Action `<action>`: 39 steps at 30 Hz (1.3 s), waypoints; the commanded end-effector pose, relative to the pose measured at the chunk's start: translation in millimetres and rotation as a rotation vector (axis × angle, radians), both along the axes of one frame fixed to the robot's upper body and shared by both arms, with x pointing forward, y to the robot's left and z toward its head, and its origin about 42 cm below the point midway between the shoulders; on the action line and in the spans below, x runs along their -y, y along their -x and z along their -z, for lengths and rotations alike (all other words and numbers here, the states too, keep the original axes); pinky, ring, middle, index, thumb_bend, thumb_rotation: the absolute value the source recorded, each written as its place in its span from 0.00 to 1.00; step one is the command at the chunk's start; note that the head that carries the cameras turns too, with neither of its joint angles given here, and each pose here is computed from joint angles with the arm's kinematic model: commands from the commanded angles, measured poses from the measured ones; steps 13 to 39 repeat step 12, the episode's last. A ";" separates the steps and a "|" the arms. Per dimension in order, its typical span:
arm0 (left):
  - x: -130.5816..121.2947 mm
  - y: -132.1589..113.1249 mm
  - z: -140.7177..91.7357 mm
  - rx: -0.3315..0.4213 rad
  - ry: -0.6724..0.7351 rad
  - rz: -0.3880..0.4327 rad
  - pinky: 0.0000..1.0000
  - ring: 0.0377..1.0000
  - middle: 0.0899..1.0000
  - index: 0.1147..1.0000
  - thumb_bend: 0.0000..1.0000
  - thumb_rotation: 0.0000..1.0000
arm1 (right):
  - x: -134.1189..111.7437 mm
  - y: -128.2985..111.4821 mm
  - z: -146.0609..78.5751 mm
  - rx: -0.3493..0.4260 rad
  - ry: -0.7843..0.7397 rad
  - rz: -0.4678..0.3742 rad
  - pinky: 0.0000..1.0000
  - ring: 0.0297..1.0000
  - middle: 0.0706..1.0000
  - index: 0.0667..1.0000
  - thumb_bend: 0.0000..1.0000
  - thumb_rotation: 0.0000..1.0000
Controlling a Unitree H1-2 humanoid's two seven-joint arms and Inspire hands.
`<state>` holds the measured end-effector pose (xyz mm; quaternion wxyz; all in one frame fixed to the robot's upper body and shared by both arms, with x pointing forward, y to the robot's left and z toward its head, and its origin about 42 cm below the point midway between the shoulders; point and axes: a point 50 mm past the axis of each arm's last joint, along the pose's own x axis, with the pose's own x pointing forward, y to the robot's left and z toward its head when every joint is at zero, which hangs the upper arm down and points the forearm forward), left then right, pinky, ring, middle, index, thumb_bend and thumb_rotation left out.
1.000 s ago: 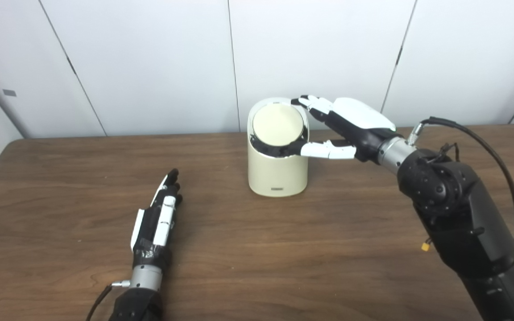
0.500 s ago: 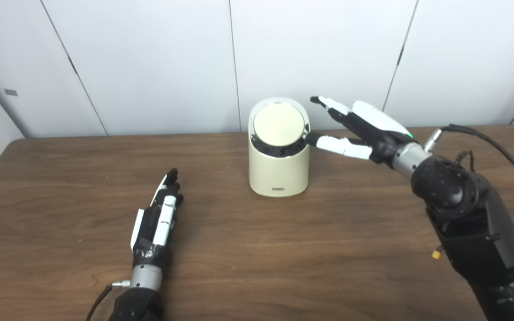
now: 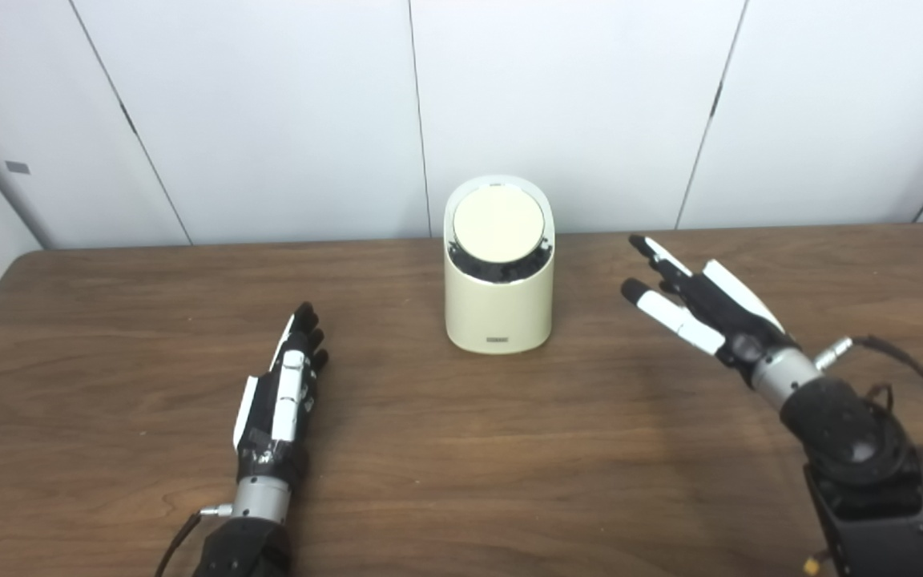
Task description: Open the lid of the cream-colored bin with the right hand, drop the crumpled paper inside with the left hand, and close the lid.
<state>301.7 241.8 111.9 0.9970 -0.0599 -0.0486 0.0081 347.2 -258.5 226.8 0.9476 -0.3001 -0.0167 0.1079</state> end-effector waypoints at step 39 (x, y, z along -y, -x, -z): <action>-12.4 11.6 0.8 -0.006 -0.044 0.018 1.00 1.00 1.00 1.00 0.51 0.92 | -5.5 6.3 27.7 0.143 -0.306 0.087 1.00 1.00 1.00 0.98 0.56 1.00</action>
